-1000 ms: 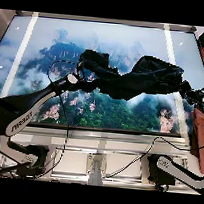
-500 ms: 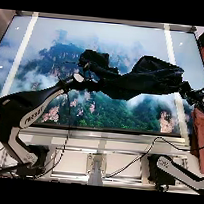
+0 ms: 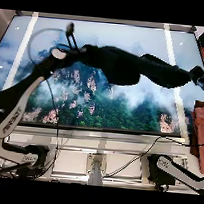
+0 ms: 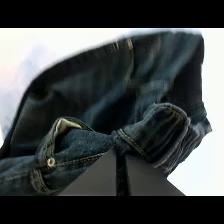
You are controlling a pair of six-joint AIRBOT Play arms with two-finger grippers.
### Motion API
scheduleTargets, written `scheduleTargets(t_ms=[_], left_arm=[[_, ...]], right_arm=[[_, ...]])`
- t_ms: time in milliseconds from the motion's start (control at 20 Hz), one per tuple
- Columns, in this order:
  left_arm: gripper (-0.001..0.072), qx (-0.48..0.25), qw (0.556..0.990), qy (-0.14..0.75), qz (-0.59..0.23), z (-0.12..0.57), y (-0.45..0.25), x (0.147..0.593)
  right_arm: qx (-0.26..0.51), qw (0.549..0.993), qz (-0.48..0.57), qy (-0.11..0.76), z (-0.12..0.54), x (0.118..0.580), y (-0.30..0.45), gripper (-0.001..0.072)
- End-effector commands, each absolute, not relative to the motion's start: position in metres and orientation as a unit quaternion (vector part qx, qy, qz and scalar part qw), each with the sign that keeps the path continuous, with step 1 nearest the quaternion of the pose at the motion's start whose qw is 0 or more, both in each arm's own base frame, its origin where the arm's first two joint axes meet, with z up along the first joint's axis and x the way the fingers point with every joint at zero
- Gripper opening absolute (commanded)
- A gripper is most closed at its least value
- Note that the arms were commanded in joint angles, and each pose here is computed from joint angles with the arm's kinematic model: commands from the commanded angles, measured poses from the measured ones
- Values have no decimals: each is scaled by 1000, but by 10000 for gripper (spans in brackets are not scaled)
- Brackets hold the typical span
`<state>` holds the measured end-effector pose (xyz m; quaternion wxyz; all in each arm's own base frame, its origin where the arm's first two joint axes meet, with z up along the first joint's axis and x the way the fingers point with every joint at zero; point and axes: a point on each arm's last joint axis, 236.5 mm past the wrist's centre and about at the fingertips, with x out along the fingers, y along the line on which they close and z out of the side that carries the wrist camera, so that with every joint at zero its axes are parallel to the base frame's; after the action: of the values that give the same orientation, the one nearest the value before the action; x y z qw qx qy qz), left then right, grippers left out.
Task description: Fold the clothes and pants, and hang the long-sleeved shirts on hangers.
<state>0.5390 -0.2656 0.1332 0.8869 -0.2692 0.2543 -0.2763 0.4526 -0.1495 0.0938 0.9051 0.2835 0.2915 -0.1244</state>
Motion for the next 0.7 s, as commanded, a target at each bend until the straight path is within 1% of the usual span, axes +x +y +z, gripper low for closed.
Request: scheduleTargets(t_ms=[0,100,250,400,500,550,650], left_arm=[[28,-150,943,99,-280,264,-210,524],[28,-74,958,60,-272,303,-189,502],[27,35,969,28,-244,336,-159,475],[27,65,974,32,-215,348,-130,460],[27,77,977,75,-185,332,-102,458],[27,77,976,117,-165,314,-84,458],[28,57,966,231,-103,262,-37,449]], right_arm=[[228,927,-113,276,149,460,-156,37],[218,929,-106,279,162,459,-154,37],[215,924,-99,301,160,453,-148,37],[219,914,-89,329,150,445,-140,37],[212,910,-89,346,143,440,-139,37],[202,907,-93,358,139,436,-141,37],[179,900,-104,385,128,426,-148,38]])
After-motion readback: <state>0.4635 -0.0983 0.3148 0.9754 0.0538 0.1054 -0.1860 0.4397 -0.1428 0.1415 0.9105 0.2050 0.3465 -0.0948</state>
